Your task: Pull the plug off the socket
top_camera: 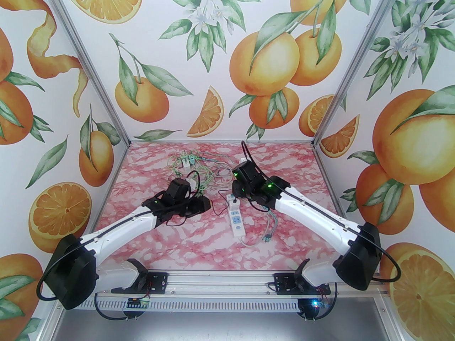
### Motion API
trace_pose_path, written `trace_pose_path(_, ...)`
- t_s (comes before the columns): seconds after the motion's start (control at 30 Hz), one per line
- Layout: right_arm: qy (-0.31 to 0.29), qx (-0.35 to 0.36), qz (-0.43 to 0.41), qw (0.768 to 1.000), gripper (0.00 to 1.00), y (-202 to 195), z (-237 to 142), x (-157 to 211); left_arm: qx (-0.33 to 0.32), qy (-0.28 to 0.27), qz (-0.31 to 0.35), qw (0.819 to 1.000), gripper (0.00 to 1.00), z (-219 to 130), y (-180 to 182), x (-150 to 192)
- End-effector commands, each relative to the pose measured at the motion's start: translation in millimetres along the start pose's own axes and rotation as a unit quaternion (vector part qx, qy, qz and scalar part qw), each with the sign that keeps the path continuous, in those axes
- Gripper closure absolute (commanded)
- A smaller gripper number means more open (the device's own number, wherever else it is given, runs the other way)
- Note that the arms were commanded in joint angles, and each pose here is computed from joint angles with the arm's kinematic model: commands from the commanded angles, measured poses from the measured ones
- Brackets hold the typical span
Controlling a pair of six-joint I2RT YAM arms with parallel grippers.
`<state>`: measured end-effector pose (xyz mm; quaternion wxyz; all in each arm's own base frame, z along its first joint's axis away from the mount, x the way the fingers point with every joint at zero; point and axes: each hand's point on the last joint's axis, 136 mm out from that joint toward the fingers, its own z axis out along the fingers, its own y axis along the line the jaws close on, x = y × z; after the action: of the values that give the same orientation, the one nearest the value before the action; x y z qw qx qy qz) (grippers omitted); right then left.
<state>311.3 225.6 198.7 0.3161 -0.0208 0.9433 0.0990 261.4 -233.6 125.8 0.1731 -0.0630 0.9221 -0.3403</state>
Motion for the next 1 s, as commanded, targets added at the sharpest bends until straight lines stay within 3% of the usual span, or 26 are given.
trace_pose_path(0.0,0.005,-0.004,0.005,1.0,0.7,0,2,4,-0.004,0.007,0.013,1.0,0.45,-4,-2,-1)
trace_pose_path(0.73,0.133,0.082,-0.01,0.988,0.69,-77,39,119,-0.007,0.008,-0.005,1.0,0.44,-4,16,14)
trace_pose_path(0.97,0.12,0.046,-0.019,0.991,0.68,-67,31,113,0.014,0.008,0.01,1.0,0.45,-4,8,13)
